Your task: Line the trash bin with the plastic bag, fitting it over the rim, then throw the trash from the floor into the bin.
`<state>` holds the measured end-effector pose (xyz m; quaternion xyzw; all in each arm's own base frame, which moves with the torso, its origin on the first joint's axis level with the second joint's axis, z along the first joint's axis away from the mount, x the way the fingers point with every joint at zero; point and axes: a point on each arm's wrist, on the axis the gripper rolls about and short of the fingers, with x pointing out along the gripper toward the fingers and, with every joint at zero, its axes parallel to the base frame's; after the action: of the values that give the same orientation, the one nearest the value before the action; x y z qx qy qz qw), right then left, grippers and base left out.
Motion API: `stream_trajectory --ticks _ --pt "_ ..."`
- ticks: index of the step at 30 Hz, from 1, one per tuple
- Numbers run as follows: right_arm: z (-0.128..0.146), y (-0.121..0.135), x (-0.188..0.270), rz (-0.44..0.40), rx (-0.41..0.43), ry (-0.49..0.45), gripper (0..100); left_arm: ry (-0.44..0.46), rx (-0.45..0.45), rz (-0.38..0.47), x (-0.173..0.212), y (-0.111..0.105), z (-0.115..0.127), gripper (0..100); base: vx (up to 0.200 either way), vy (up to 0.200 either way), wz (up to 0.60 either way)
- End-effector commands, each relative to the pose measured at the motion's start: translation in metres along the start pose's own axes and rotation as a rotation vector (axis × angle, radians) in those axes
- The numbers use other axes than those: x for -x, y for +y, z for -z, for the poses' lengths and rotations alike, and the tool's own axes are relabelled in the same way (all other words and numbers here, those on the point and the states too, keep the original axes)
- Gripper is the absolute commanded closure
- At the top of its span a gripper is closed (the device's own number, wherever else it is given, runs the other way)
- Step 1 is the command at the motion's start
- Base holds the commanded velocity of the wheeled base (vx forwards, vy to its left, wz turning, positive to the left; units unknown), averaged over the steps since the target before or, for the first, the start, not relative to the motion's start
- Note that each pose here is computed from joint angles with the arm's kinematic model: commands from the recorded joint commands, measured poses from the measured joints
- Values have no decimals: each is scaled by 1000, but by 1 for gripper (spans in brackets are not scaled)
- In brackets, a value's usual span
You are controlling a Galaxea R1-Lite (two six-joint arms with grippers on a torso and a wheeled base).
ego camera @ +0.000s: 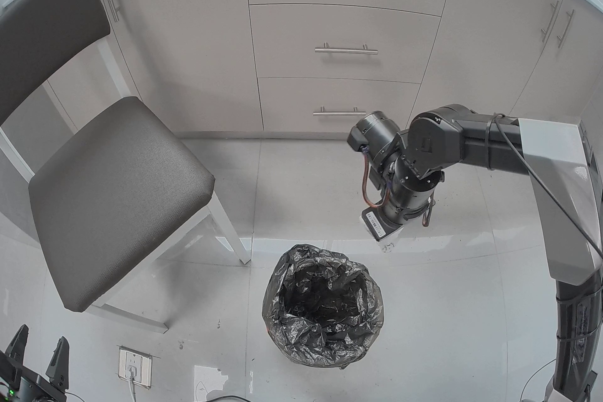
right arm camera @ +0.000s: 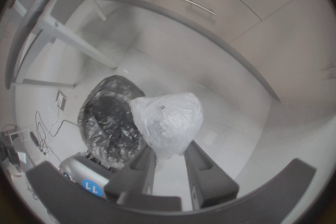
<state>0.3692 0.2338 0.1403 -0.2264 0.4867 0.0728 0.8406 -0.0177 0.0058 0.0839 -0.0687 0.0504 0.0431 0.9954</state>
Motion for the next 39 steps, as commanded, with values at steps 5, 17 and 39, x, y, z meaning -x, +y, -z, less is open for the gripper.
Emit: stream_trajectory --ticks 5,17,39 --pt "11 48 22 -127 74 32 100 1 0 0 0 0 0 0 0 0 0" --pt "24 89 -4 -203 145 118 100 1 0 0 0 0 0 0 0 0 0" --pt "28 126 -60 -203 148 84 100 1 0 0 0 0 0 0 0 0 0"
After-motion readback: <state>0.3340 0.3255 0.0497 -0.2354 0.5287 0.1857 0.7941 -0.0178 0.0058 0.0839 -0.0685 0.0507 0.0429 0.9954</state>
